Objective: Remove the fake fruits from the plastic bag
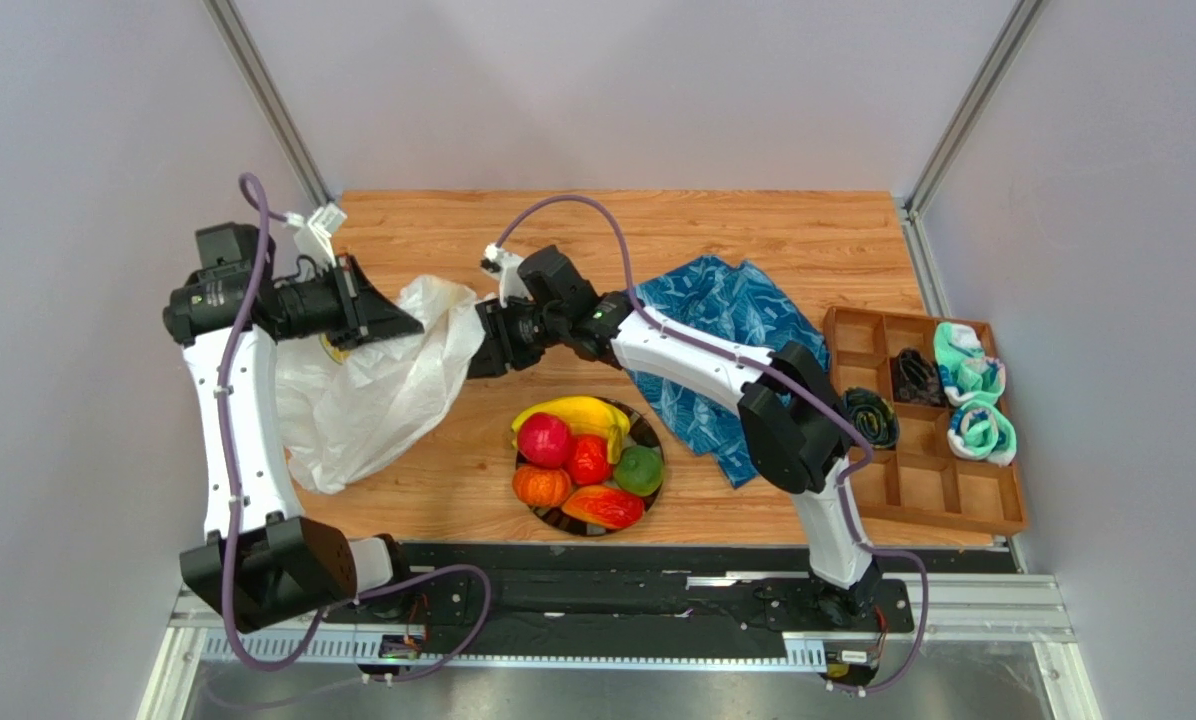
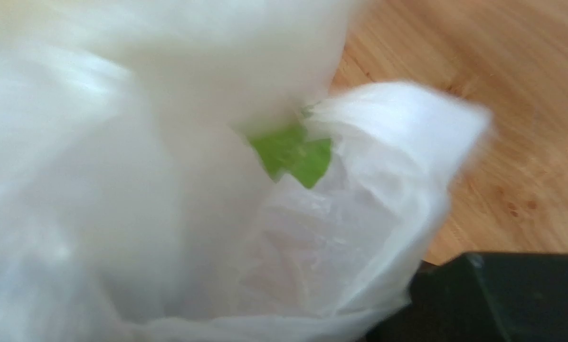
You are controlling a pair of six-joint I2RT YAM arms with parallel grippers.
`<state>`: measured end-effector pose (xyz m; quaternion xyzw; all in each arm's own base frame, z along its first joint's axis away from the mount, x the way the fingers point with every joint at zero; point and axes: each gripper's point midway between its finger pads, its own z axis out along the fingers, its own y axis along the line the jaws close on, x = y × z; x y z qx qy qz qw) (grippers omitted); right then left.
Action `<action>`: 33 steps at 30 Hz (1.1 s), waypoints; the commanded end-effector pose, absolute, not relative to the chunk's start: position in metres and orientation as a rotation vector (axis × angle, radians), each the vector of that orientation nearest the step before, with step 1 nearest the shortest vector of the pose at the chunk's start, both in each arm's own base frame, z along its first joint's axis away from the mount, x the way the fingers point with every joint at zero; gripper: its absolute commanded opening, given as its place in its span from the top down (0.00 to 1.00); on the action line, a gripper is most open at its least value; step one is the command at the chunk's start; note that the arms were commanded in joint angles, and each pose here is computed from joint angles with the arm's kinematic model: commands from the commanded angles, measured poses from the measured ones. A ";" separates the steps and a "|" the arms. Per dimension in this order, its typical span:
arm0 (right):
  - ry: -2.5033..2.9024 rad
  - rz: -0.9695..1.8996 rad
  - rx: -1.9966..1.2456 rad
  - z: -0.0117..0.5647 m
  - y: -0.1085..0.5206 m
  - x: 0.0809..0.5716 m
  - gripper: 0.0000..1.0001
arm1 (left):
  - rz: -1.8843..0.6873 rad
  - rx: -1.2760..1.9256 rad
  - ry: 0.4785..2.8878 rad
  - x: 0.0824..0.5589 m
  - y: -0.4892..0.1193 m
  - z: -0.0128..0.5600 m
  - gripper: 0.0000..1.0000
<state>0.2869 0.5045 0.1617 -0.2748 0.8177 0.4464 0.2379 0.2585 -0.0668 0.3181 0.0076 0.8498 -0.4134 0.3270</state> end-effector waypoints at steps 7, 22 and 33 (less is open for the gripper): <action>2.150 1.300 -0.815 0.195 0.503 0.276 0.53 | -1.368 -0.224 2.320 0.311 -0.053 0.275 1.00; 2.012 1.336 -1.001 0.206 0.520 0.252 0.58 | -1.444 -0.512 2.456 0.371 -0.028 0.191 0.88; 1.724 1.211 -1.243 0.265 0.510 0.238 0.61 | -1.755 -0.770 2.315 0.375 -0.044 0.186 1.00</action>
